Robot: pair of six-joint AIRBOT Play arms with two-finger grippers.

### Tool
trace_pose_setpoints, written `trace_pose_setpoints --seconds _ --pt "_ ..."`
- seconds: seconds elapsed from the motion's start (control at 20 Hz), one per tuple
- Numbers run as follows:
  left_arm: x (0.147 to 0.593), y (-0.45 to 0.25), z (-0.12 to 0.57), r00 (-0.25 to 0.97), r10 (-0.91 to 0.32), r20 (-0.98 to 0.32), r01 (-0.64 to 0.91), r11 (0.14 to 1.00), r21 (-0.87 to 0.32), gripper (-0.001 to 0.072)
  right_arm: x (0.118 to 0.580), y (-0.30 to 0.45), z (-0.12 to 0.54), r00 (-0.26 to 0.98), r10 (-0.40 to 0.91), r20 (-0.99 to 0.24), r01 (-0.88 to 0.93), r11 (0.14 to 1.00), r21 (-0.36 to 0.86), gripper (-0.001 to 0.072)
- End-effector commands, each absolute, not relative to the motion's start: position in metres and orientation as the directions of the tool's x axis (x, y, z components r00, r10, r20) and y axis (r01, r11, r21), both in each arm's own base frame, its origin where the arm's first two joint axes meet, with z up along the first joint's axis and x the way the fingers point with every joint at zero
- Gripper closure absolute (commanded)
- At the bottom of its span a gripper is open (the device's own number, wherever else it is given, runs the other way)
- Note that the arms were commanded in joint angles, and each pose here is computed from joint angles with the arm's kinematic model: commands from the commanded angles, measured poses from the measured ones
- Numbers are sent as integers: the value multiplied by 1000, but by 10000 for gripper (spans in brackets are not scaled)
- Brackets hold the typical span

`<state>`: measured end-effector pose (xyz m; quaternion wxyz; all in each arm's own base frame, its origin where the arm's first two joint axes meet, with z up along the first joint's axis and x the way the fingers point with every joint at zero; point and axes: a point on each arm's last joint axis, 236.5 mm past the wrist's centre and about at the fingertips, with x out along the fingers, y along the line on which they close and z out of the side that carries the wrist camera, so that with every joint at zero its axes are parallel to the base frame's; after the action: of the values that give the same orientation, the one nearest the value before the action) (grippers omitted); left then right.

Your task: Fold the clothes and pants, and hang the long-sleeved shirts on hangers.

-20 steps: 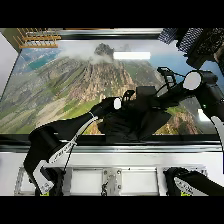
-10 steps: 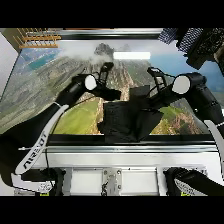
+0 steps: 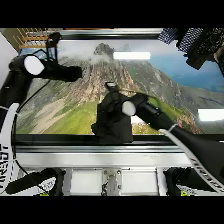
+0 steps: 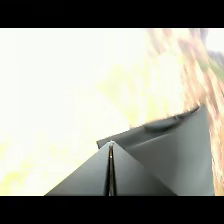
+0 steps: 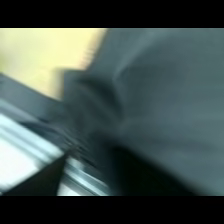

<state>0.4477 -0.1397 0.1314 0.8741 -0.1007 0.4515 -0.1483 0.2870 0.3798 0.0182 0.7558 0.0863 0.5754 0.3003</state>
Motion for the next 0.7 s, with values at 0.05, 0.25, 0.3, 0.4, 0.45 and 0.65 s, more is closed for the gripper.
trace_pose_setpoints --seconds 0.05,0.25,0.3,0.4,0.45,0.65 --pt "441 -91 166 622 -294 -726 97 949 -300 704 241 515 32 162 808 -567 -496 563 660 11" --pt "431 -71 182 650 -268 -712 66 952 -298 704 251 491 68 180 812 -555 -619 532 578 11" --pt "426 -72 179 647 -269 -713 65 952 -300 704 261 471 72 200 792 -577 -635 554 539 11" --pt "413 -81 158 625 -281 -728 73 950 -304 704 283 423 72 249 741 -624 -627 614 479 12" --pt "404 -91 141 597 -299 -745 82 946 -314 704 292 396 71 274 717 -641 -606 646 464 12" --pt "361 -160 75 424 -438 -792 142 896 -420 704 314 278 52 344 605 -718 -406 785 467 11"
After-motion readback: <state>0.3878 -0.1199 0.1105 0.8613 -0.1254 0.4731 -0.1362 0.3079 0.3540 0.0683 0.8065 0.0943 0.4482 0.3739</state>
